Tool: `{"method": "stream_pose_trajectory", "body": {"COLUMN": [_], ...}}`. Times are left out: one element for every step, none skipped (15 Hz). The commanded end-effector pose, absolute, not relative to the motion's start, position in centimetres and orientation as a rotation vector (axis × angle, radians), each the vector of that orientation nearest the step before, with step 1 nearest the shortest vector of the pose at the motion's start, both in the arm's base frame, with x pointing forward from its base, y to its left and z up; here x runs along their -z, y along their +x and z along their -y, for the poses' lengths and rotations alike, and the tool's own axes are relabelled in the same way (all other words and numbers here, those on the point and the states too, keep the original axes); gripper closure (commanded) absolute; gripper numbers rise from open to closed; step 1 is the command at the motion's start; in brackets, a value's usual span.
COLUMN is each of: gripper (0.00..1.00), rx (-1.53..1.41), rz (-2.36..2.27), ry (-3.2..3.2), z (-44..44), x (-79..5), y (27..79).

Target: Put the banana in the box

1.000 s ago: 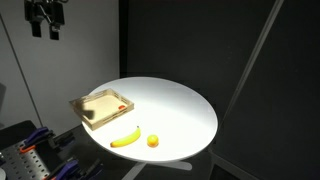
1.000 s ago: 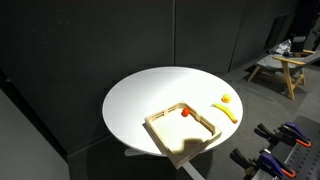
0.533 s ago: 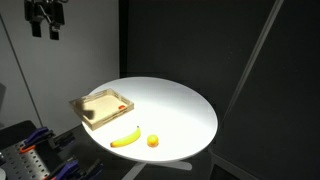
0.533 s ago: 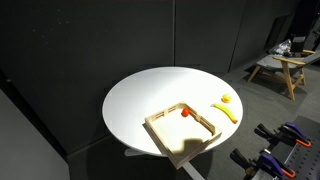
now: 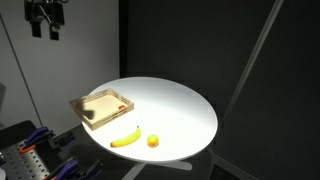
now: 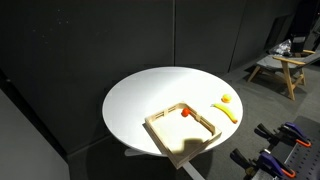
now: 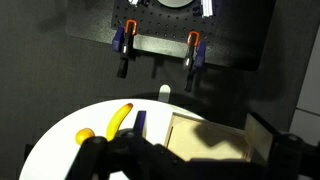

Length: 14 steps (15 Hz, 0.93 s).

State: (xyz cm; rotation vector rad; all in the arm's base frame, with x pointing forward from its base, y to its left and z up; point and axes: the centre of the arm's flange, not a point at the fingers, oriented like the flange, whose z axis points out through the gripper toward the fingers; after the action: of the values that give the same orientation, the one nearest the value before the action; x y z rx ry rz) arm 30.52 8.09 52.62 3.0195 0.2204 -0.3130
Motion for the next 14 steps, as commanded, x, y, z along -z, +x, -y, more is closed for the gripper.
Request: {"method": "stream_pose_trajectory", "body": {"gripper": [0.0,0.0,0.0,0.0,0.0,0.0,0.0,0.0,0.0,0.0,0.0,0.0,0.0,0.0], "rx": [0.316,0.319,0.319,0.32,0.321,0.315,0.309,0.302,0.296,0.285,0.276,0.266,0.258,0.254], "rz": [-0.208,-0.206,-0.201,-0.197,-0.19,-0.185,-0.18,-0.174,-0.165,-0.152,-0.135,-0.103,-0.065,-0.032], "ry": [3.02,3.022,3.023,3.027,3.03,3.034,3.038,3.042,3.047,3.051,3.052,3.051,3.048,3.045], "z": [-8.1,-8.0,-8.0,-7.9,-7.8,-7.7,-7.6,-7.4,-7.2,-6.9,-6.7,-6.3,-6.0,-5.6], "x": [-52.3,-52.2,-52.1,-52.0,-51.9,-51.8,-51.7,-51.7,-51.6,-51.5,-51.4,-51.3,-51.2,-51.1], "y": [31.1,31.3,31.6,31.9,32.3,32.7,33.1,33.5,33.8,34.2,34.5,34.9,35.3,35.7]}}
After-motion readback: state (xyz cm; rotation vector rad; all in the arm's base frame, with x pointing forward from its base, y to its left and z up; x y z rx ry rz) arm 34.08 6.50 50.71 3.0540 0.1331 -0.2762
